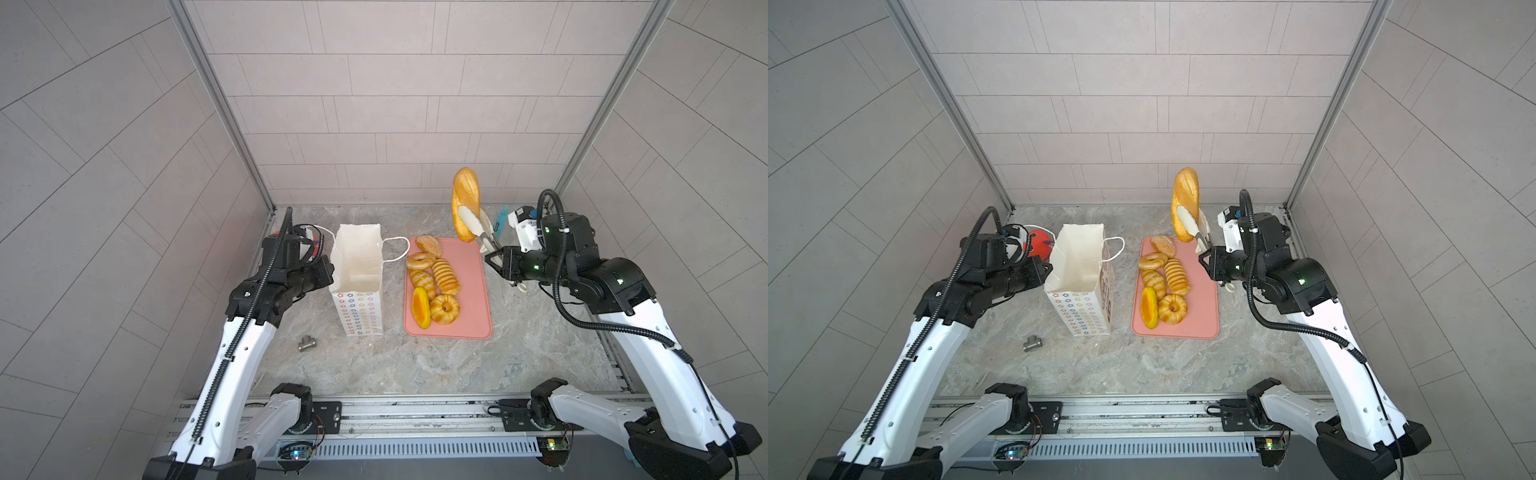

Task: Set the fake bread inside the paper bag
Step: 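Lift the pinched long bread roll upward off the tray with the right gripper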

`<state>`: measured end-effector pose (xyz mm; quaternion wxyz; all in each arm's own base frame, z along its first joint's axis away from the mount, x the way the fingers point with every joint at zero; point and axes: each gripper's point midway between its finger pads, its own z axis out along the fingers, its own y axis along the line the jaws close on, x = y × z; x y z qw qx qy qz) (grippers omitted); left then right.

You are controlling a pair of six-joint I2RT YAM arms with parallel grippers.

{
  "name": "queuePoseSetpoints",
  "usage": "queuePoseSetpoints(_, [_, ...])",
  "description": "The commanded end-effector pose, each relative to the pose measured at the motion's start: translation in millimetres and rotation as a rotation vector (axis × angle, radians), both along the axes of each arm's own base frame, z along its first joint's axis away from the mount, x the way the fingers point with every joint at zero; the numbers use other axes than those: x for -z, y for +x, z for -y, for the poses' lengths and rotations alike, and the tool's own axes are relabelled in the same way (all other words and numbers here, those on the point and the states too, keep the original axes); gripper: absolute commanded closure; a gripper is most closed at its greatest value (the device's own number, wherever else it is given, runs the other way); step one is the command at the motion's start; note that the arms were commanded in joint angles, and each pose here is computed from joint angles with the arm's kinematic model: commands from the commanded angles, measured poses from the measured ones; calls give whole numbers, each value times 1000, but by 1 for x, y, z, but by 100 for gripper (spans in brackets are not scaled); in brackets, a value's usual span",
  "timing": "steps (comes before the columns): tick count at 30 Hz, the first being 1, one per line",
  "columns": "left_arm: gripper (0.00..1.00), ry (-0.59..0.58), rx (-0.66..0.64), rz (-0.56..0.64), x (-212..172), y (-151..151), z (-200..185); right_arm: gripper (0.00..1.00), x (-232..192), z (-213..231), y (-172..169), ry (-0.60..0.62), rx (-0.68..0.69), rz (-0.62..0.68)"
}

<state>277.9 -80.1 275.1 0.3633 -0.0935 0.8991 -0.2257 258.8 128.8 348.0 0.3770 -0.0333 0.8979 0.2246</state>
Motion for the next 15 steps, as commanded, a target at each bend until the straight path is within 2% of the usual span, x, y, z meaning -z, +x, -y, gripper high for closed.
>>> queuePoseSetpoints(1, [92, -7, 1, 29, -12, -5, 0, 66, -35, -7, 0, 74, -26, 103])
queuePoseSetpoints(15, [92, -17, -9, 30, -14, -5, 0, 66, -68, -29, -4, 199, -119, 155])
